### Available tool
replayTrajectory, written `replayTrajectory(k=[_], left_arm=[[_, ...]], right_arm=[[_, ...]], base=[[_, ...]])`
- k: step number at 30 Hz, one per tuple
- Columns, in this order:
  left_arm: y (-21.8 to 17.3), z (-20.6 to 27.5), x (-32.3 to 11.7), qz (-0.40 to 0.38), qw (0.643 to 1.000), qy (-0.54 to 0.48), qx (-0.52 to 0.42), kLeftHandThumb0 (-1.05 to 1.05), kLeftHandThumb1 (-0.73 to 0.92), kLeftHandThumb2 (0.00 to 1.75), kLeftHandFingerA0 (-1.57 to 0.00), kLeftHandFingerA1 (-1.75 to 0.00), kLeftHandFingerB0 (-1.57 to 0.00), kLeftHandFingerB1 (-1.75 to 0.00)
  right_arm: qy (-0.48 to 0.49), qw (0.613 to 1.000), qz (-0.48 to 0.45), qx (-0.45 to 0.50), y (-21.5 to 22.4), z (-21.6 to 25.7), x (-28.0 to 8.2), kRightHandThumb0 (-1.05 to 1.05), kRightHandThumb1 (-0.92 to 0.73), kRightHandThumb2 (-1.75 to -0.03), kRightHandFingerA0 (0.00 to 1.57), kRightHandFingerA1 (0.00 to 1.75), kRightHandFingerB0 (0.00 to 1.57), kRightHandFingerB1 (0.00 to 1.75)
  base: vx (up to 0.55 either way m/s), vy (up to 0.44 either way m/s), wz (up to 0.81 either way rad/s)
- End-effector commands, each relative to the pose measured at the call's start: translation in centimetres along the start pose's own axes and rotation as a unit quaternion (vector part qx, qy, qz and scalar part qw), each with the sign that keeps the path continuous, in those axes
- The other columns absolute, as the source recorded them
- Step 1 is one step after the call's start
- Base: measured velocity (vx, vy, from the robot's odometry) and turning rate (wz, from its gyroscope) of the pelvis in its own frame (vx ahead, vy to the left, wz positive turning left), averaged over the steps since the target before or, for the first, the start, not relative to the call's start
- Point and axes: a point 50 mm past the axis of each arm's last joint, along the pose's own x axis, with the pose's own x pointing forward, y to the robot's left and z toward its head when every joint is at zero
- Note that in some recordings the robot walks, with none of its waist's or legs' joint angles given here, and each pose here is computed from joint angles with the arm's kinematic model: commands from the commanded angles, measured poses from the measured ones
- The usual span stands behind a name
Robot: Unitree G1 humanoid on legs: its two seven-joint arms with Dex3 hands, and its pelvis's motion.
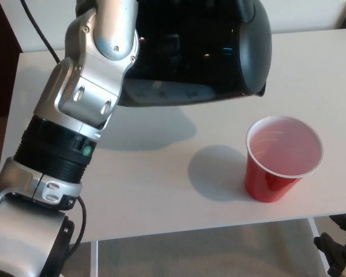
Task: The robot walk towards a table in front and uses its left hand to pick up the pot from the base and pour water to the cup on the right hand side
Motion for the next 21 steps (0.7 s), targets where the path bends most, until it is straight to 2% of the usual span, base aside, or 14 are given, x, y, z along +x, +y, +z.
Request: replayTrajectory(k=[1, 6, 7, 10, 12, 13, 15, 16, 19, 20, 21], left_arm=[[0.3, 1.2, -0.3, 0.002, 0.995, -0.090, 0.035, -0.28, 0.59, 0.57, -0.91, -1.75, -0.70, -1.69], [0.0, 1.4, -0.9, -0.009, 0.994, -0.106, 0.028, -0.28, 0.61, 0.57, -0.88, -1.75, -0.64, -1.72], [0.0, 1.4, -1.0, -0.010, 0.993, -0.111, 0.027, -0.28, 0.61, 0.57, -0.87, -1.75, -0.63, -1.74], [-0.3, 1.7, -1.4, -0.014, 0.990, -0.136, 0.032, -0.25, 0.62, 0.57, -0.82, -1.75, -0.59, -1.75], [-0.4, 1.9, -1.6, -0.019, 0.989, -0.142, 0.026, -0.26, 0.62, 0.57, -0.82, -1.75, -0.59, -1.75], [-0.4, 2.0, -1.6, -0.020, 0.988, -0.147, 0.028, -0.27, 0.62, 0.57, -0.83, -1.75, -0.60, -1.75], [-0.4, 2.2, -1.7, -0.020, 0.988, -0.153, 0.028, -0.27, 0.61, 0.57, -0.84, -1.75, -0.62, -1.75], [-0.4, 2.3, -1.8, -0.021, 0.987, -0.155, 0.028, -0.27, 0.62, 0.57, -0.84, -1.75, -0.62, -1.75], [-0.5, 2.5, -2.1, -0.020, 0.986, -0.162, 0.023, -0.26, 0.63, 0.57, -0.82, -1.75, -0.60, -1.75], [-0.5, 2.5, -2.1, -0.020, 0.986, -0.162, 0.022, -0.26, 0.63, 0.57, -0.82, -1.75, -0.59, -1.75], [-0.5, 2.5, -2.1, -0.020, 0.986, -0.162, 0.021, -0.26, 0.63, 0.57, -0.82, -1.75, -0.59, -1.75]], right_arm=[[0.007, 1.000, -0.004, -0.003, -0.5, 0.1, 0.0, -0.64, -0.59, -0.87, 0.31, 0.53, 0.15, 0.45], [0.006, 1.000, -0.004, -0.011, -0.5, 0.2, 0.0, -0.66, -0.59, -0.87, 0.32, 0.53, 0.15, 0.45], [0.005, 1.000, -0.003, -0.013, -0.5, 0.2, 0.1, -0.61, -0.74, -0.61, 0.38, 0.44, 0.19, 0.35], [0.007, 1.000, -0.003, -0.005, -0.5, 0.1, 0.1, -0.60, -0.74, -0.61, 0.39, 0.44, 0.20, 0.35], [0.007, 1.000, -0.004, -0.008, -0.5, 0.1, 0.1, -0.60, -0.74, -0.61, 0.39, 0.44, 0.20, 0.35], [0.006, 1.000, -0.003, -0.003, -0.5, 0.2, 0.2, -0.64, -0.59, -0.87, 0.31, 0.53, 0.14, 0.45], [0.005, 1.000, -0.003, 0.001, -0.5, 0.3, 0.3, -0.64, -0.59, -0.87, 0.32, 0.53, 0.15, 0.45], [0.004, 1.000, -0.004, 0.000, -0.4, 0.3, 0.4, -0.59, -0.74, -0.61, 0.38, 0.45, 0.19, 0.35], [0.007, 1.000, -0.003, -0.010, -0.4, 0.2, 0.3, -0.59, -0.75, -0.61, 0.38, 0.44, 0.20, 0.35], [0.007, 1.000, -0.002, -0.011, -0.4, 0.1, 0.3, -0.64, -0.60, -0.88, 0.31, 0.52, 0.14, 0.45], [0.007, 1.000, -0.002, -0.012, -0.4, 0.1, 0.3, -0.64, -0.60, -0.88, 0.31, 0.52, 0.14, 0.45]], base=[[0.00, 0.000, 0.00], [0.00, 0.000, 0.00], [0.00, 0.000, 0.00], [0.00, 0.000, 0.00], [0.00, 0.000, 0.00], [0.00, 0.000, 0.00], [0.00, 0.000, 0.00], [0.00, 0.000, 0.00], [0.00, 0.000, 0.00], [0.00, 0.000, 0.00], [0.00, 0.000, 0.00]])
